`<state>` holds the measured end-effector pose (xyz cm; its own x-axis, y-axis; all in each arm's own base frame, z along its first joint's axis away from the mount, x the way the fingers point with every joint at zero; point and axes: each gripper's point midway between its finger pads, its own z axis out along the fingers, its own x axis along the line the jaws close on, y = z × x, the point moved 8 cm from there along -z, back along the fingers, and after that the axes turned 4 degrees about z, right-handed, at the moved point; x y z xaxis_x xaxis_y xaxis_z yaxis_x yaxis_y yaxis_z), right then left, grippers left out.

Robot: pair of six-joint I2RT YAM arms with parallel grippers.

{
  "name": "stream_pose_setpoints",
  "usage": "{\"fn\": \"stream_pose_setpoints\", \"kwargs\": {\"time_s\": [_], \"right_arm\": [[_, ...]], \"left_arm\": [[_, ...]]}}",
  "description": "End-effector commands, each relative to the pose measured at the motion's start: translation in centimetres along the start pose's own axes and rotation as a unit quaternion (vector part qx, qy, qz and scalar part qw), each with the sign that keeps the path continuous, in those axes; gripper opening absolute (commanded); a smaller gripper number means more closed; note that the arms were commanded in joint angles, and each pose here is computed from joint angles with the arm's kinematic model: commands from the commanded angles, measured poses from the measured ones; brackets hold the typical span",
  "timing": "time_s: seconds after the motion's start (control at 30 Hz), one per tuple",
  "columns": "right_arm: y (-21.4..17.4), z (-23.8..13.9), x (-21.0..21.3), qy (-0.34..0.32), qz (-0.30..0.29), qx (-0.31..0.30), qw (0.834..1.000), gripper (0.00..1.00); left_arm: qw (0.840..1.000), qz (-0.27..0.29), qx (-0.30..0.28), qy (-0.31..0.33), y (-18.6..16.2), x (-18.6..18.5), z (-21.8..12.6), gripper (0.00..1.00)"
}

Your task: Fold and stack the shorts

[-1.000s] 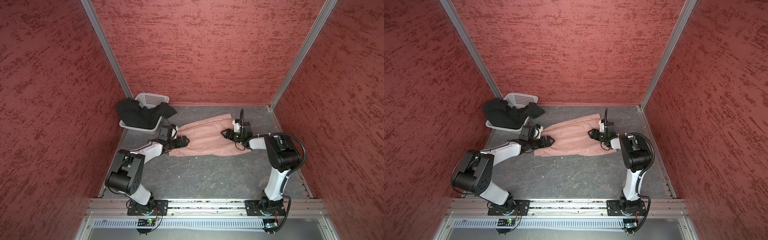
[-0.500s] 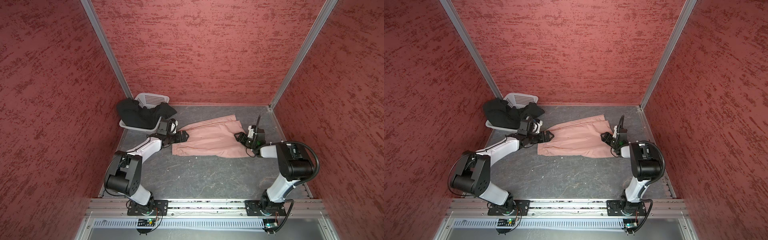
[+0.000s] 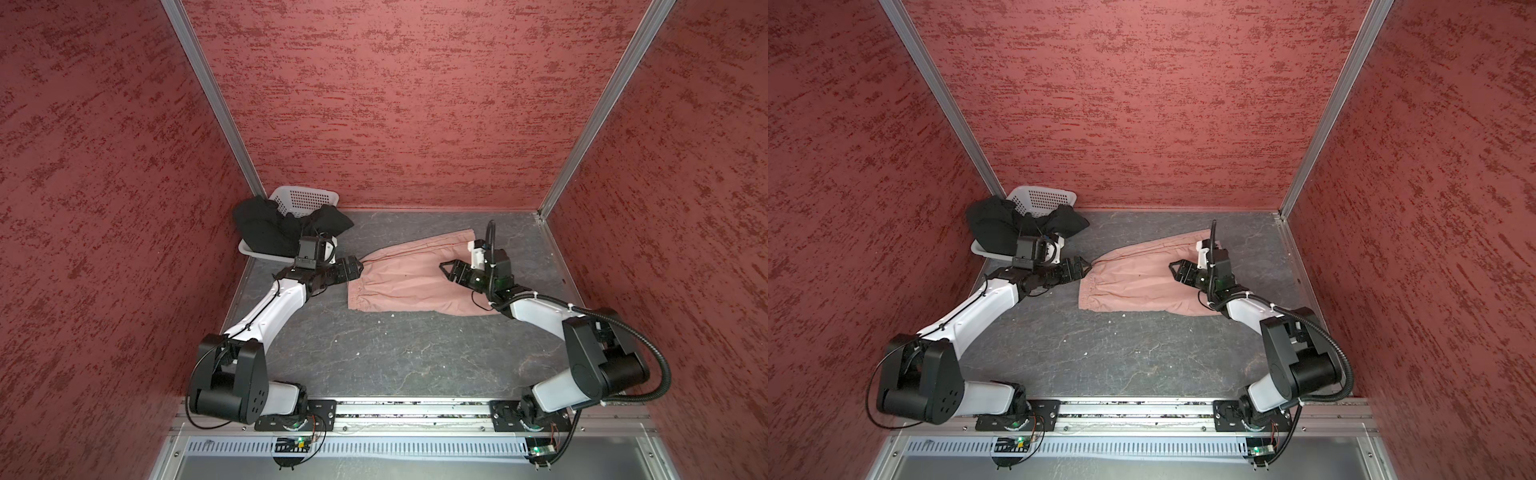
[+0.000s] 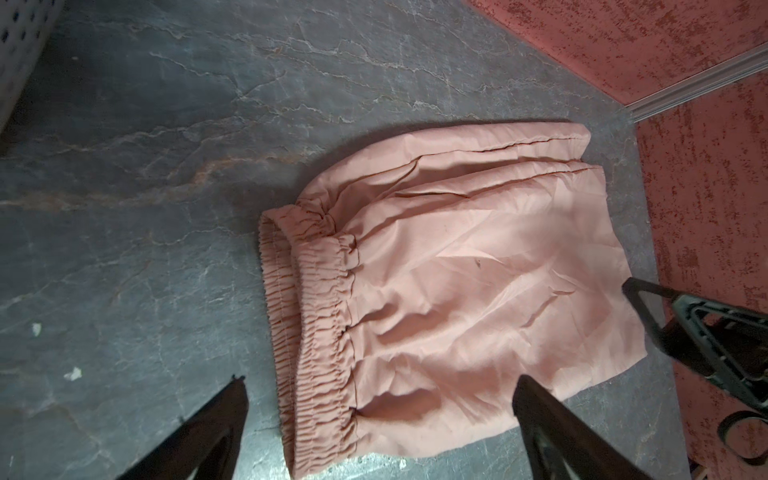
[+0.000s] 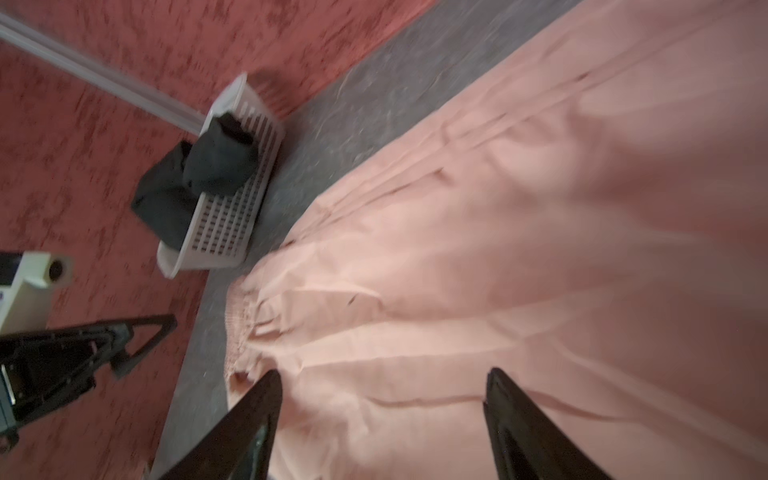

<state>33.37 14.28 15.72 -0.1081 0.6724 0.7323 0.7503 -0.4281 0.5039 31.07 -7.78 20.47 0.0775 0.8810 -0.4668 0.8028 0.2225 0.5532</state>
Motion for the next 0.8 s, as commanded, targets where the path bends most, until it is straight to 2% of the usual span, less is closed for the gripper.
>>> {"fn": "stream_pose_setpoints", "kwargs": {"time_s": [0.0, 0.13, 0.23, 0.37, 0.53, 0.6, 0.67, 0.77], "right_arm": [[-1.5, 1.7, -1.7, -0.020, 0.030, 0.010, 0.999, 0.77], [-3.4, 3.0, -3.3, -0.026, 0.060, 0.040, 0.997, 0.76], [-4.7, 2.5, -4.7, -0.050, 0.085, 0.047, 0.994, 0.76], [-5.9, 0.3, -6.1, -0.093, 0.110, 0.032, 0.989, 0.77], [-6.1, -4.6, -7.6, -0.145, 0.128, -0.019, 0.981, 0.79], [-5.6, -6.5, -7.7, -0.156, 0.120, -0.037, 0.980, 0.79], [-4.3, -7.9, -6.6, -0.164, 0.083, -0.057, 0.981, 0.82], [-1.9, -8.7, -3.1, -0.111, 0.009, -0.061, 0.992, 0.82]], "left_arm": [[1.000, -0.020, 0.001, -0.013, -0.6, 0.1, -1.0, 0.99], [1.000, -0.022, 0.011, -0.001, -1.2, 0.4, -1.4, 0.99], [1.000, -0.023, 0.007, 0.005, -1.6, 0.5, -1.8, 0.99], [1.000, -0.024, 0.000, 0.003, -1.9, 0.5, -2.3, 1.00], [1.000, -0.022, 0.010, -0.002, -2.0, 0.3, -2.4, 0.99], [1.000, -0.021, 0.010, -0.005, -2.0, 0.1, -2.6, 0.99], [1.000, -0.019, 0.008, -0.011, -1.8, -0.1, -2.9, 1.00], [1.000, -0.013, 0.002, -0.014, -1.3, -0.5, -3.4, 0.99]]}}
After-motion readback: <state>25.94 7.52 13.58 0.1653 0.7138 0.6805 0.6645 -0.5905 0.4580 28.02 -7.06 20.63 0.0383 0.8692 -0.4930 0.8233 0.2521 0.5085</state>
